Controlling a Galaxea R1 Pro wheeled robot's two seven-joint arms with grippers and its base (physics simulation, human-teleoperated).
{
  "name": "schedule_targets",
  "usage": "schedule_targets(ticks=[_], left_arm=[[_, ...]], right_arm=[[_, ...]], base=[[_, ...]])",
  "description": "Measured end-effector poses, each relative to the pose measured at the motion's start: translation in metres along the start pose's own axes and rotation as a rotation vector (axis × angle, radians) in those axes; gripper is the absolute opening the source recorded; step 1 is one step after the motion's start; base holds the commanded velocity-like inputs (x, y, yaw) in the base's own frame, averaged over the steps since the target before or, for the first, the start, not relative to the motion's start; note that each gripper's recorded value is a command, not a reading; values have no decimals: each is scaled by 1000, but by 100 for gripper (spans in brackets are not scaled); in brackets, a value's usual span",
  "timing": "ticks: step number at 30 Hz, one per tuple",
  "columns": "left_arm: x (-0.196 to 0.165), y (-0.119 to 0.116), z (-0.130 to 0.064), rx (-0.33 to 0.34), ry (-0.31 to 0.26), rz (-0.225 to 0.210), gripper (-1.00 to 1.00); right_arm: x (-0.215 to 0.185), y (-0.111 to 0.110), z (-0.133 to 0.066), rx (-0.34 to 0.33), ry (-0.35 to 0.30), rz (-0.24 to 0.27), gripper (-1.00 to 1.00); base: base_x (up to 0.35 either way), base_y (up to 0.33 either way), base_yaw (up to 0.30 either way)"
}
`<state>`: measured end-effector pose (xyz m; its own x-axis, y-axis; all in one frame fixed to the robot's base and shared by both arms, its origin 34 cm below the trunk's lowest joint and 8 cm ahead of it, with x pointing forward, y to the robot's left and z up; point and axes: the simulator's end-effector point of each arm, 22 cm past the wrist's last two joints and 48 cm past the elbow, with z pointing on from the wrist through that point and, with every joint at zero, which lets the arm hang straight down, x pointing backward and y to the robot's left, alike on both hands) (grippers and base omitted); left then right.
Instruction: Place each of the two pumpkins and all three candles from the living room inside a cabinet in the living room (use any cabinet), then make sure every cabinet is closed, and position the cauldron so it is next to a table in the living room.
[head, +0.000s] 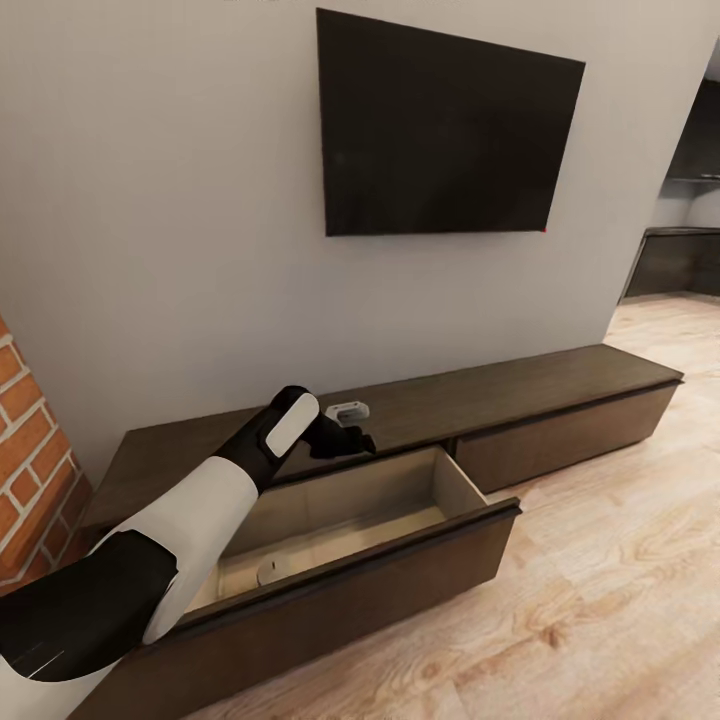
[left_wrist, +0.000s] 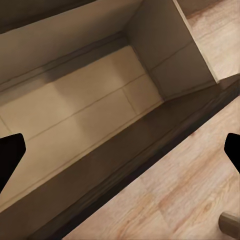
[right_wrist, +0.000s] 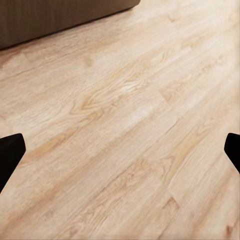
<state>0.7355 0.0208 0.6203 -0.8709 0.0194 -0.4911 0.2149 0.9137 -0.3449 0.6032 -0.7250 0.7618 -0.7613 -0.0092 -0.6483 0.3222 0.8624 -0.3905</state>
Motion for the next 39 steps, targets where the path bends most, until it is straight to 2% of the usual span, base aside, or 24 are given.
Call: schedule_targets(ticks=[4,10,15,23,33,39], left_arm=[[0,1,1,0,1,-1,100],[2,2,4,-1,6,-3,100],[3,5,7,0,11,-9,100],[4,7,12,3,18,-18,100],[6,8,16,6,24,-23,100],[1,4,12,12,9,-14,100]], right_arm=[[0,0,1,2,2,-2,100],[14,0,11,0,41,10,100],[19,13,20,-20,59,11,100],[29,25,32,-38,92,17,100],[37,29,40,-45,115,21,100],[46,36,45,-63,137,34,100]], base=[[-200,0,-42],[-289,0,-162],[-308,0,-205],[-310,0,-236],[-310,0,-260],[-309,0,-289]])
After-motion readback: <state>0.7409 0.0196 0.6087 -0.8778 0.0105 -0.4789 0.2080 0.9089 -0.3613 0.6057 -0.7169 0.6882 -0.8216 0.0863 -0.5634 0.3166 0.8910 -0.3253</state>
